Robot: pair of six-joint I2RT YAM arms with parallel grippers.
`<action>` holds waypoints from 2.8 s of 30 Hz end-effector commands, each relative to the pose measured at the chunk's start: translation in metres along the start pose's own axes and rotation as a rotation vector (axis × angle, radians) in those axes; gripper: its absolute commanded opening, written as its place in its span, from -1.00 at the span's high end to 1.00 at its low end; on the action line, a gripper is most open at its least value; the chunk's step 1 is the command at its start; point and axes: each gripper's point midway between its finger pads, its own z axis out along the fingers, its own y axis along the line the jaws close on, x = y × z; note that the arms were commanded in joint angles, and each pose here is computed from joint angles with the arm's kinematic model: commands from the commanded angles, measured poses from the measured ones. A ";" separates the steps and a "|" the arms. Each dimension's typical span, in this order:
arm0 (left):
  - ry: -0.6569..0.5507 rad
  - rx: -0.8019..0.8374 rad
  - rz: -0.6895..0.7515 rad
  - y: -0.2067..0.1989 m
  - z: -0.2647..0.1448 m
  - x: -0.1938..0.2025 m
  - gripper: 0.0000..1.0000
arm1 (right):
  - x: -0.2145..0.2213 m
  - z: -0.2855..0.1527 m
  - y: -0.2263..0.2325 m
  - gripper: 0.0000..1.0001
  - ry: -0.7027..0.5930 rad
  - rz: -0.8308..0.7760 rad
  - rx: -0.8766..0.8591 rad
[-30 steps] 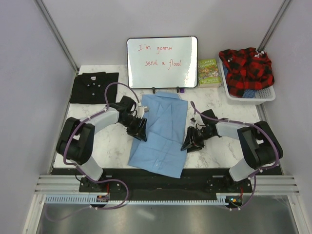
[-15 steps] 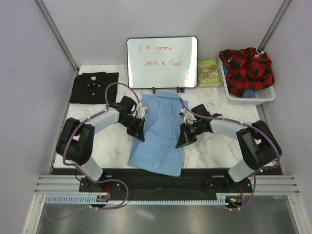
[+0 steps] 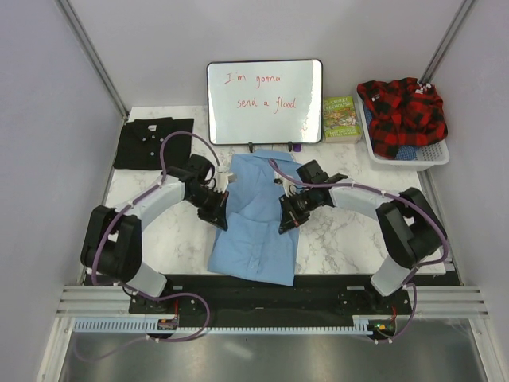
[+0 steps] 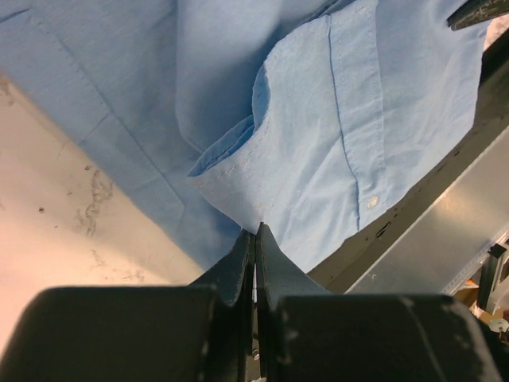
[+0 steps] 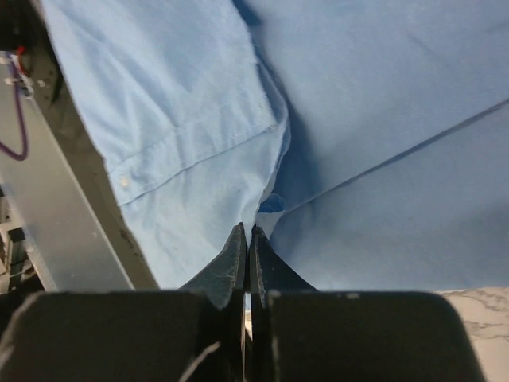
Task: Fold and stack the long sleeve shirts
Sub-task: Fold the shirt
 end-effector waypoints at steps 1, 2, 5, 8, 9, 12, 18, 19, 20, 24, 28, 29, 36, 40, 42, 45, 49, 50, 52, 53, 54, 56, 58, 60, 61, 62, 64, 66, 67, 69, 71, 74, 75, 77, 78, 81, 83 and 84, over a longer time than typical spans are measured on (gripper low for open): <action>0.031 -0.056 -0.013 0.022 0.002 0.001 0.96 | -0.005 0.006 -0.022 1.00 0.021 -0.062 0.073; 0.031 -0.065 -0.017 0.026 0.003 -0.004 0.95 | -0.002 0.008 -0.029 1.00 0.033 -0.056 0.094; 0.051 -0.085 -0.059 0.039 0.008 -0.005 0.91 | -0.002 0.014 -0.042 1.00 0.053 -0.038 0.138; 0.076 -0.085 -0.115 0.050 0.014 -0.005 0.92 | -0.002 0.017 -0.056 1.00 0.077 -0.017 0.189; 0.082 -0.083 -0.130 0.052 0.017 -0.005 0.91 | -0.003 0.018 -0.059 1.00 0.079 -0.018 0.203; 0.091 -0.061 -0.159 0.054 0.025 -0.010 0.90 | -0.002 0.018 -0.076 1.00 0.092 -0.001 0.264; 0.061 -0.067 -0.190 0.063 0.038 -0.025 0.90 | -0.017 0.009 -0.111 1.00 0.079 0.017 0.355; 0.051 -0.068 -0.184 0.064 0.039 -0.030 0.90 | -0.022 0.009 -0.115 1.00 0.077 0.017 0.362; 0.038 -0.065 -0.205 0.063 0.040 -0.034 0.90 | -0.023 0.007 -0.118 1.00 0.080 0.013 0.372; 0.029 -0.054 -0.219 0.063 0.041 -0.039 0.90 | -0.030 -0.002 -0.123 0.99 0.071 0.017 0.373; 0.028 -0.022 -0.222 0.050 0.034 -0.022 0.89 | -0.025 -0.012 -0.097 0.95 0.064 0.000 0.319; 0.016 -0.021 -0.211 0.046 0.030 -0.021 0.86 | -0.020 -0.012 -0.093 0.95 0.075 0.006 0.312; -0.036 0.046 -0.159 0.025 0.012 -0.020 0.43 | 0.003 -0.017 -0.076 0.38 0.116 0.015 0.284; -0.254 0.086 0.046 -0.004 -0.038 -0.047 0.03 | -0.013 -0.040 -0.059 0.05 0.065 -0.033 0.299; -0.353 0.069 0.199 -0.022 -0.064 -0.051 -0.13 | -0.033 -0.056 -0.047 0.03 0.008 -0.088 0.305; -0.374 -0.040 0.473 -0.031 -0.068 -0.036 -0.22 | -0.044 -0.071 -0.036 0.04 -0.036 -0.152 0.312; -0.351 0.020 0.783 -0.057 -0.053 -0.004 -0.13 | -0.028 -0.058 -0.009 0.25 -0.013 -0.157 0.164; -0.333 0.042 0.823 -0.062 -0.047 0.003 -0.12 | -0.014 -0.050 0.000 0.29 0.015 -0.138 0.096; -0.237 0.044 0.921 -0.066 -0.024 0.021 -0.05 | 0.005 -0.039 0.008 0.32 0.065 -0.134 0.044; -0.208 0.027 0.942 -0.063 -0.013 0.024 -0.03 | 0.019 -0.032 0.006 0.33 0.098 -0.111 0.034; -0.178 0.005 0.972 -0.063 -0.007 0.027 0.00 | 0.027 -0.025 0.002 0.33 0.125 -0.085 0.024; -0.151 -0.023 1.009 -0.059 0.006 0.028 0.00 | 0.036 -0.012 -0.009 0.36 0.164 -0.051 0.015; -0.189 -0.087 1.105 -0.068 0.014 0.020 -0.05 | 0.035 -0.003 -0.020 0.37 0.165 -0.046 0.031; -0.214 -0.148 1.222 -0.077 0.023 0.026 -0.11 | 0.038 0.005 -0.024 0.37 0.188 -0.015 0.007; -0.224 -0.172 1.263 -0.079 0.027 0.028 -0.14 | 0.037 0.009 -0.026 0.37 0.188 -0.009 0.010; -0.214 -0.197 1.297 -0.074 0.034 0.037 -0.16 | 0.038 0.013 -0.032 0.37 0.199 0.013 0.020; -0.253 -0.254 1.389 -0.084 0.040 0.035 -0.16 | 0.039 0.015 -0.035 0.37 0.214 0.028 0.027; -0.279 -0.299 1.436 -0.088 0.045 0.035 -0.15 | 0.042 0.017 -0.035 0.37 0.226 0.048 0.022; -0.289 -0.307 1.453 -0.091 0.047 0.035 -0.15 | 0.042 0.017 -0.034 0.37 0.227 0.053 0.018; -0.282 -0.340 1.509 -0.093 0.056 0.041 -0.12 | 0.042 0.017 -0.032 0.37 0.226 0.059 0.008; -0.307 -0.343 1.544 -0.103 0.061 0.042 -0.09 | 0.038 0.015 -0.029 0.37 0.215 0.056 0.006; -0.311 -0.372 1.583 -0.106 0.072 0.044 -0.08 | 0.036 0.012 -0.026 0.35 0.208 0.056 0.001; -0.292 -0.378 1.595 -0.104 0.076 0.045 -0.07 | 0.037 0.012 -0.026 0.35 0.208 0.055 0.001; -0.286 -0.371 1.608 -0.106 0.078 0.049 -0.04 | 0.036 0.011 -0.025 0.35 0.205 0.050 0.005; -0.290 -0.360 1.608 -0.108 0.078 0.052 -0.05 | 0.036 0.011 -0.025 0.35 0.204 0.049 0.006; -0.278 -0.363 1.620 -0.109 0.081 0.055 -0.06 | 0.037 0.012 -0.025 0.35 0.206 0.048 0.002; -0.273 -0.397 1.615 -0.105 0.085 0.052 0.00 | 0.038 0.011 -0.026 0.35 0.209 0.044 0.006; -0.267 -0.399 1.616 -0.104 0.086 0.052 0.10 | 0.039 0.011 -0.027 0.35 0.212 0.045 0.007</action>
